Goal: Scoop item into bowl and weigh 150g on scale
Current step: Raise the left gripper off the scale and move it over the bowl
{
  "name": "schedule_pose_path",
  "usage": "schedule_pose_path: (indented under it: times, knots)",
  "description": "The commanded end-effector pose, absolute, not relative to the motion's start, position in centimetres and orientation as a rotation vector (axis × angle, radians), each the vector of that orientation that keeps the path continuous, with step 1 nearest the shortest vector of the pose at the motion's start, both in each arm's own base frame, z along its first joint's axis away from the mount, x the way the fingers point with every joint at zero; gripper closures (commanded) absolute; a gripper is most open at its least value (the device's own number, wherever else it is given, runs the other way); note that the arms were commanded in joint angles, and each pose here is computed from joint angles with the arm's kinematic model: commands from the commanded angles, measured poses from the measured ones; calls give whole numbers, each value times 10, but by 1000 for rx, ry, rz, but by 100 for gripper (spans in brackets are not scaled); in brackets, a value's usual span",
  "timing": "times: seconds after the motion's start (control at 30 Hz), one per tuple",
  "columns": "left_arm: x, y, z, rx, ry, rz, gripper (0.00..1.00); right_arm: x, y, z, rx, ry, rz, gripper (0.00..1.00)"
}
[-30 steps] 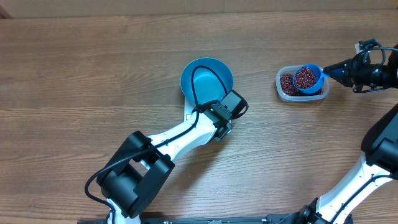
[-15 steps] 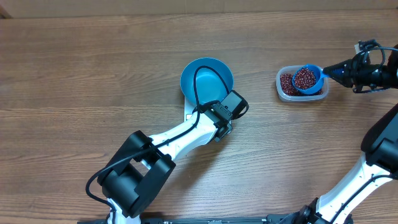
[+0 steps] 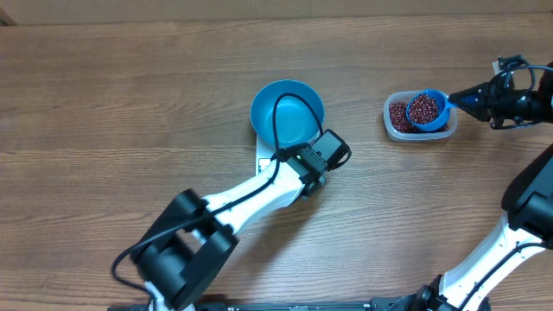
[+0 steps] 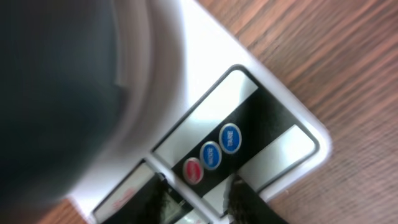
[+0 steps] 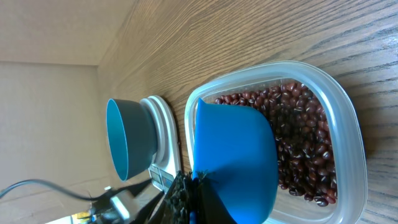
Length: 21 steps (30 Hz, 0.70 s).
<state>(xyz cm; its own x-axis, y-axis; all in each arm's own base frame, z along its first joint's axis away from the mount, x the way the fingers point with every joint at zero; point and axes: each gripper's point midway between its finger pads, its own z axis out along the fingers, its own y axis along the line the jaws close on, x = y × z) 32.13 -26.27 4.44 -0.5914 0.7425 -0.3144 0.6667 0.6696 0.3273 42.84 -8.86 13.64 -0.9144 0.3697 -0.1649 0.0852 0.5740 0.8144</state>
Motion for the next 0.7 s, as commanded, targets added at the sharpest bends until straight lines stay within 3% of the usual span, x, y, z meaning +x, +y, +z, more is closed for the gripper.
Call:
schedule_pose_path:
  times: [0.0,0.1,0.4,0.67]
  knots:
    - [324,-269,95,1015,2372,160,28,429,-88,132,378,2478,1297,96]
    - [321,-266,128,979,2325,123,0,429,-88,132,377,2477,1296,96]
    - [286,-252,199,961,2248,-50,0,431,-89,132,366,2471,1286,96]
    - [281,-238,221,853,2246,-81,1,431,-89,132,366,2471,1286,96]
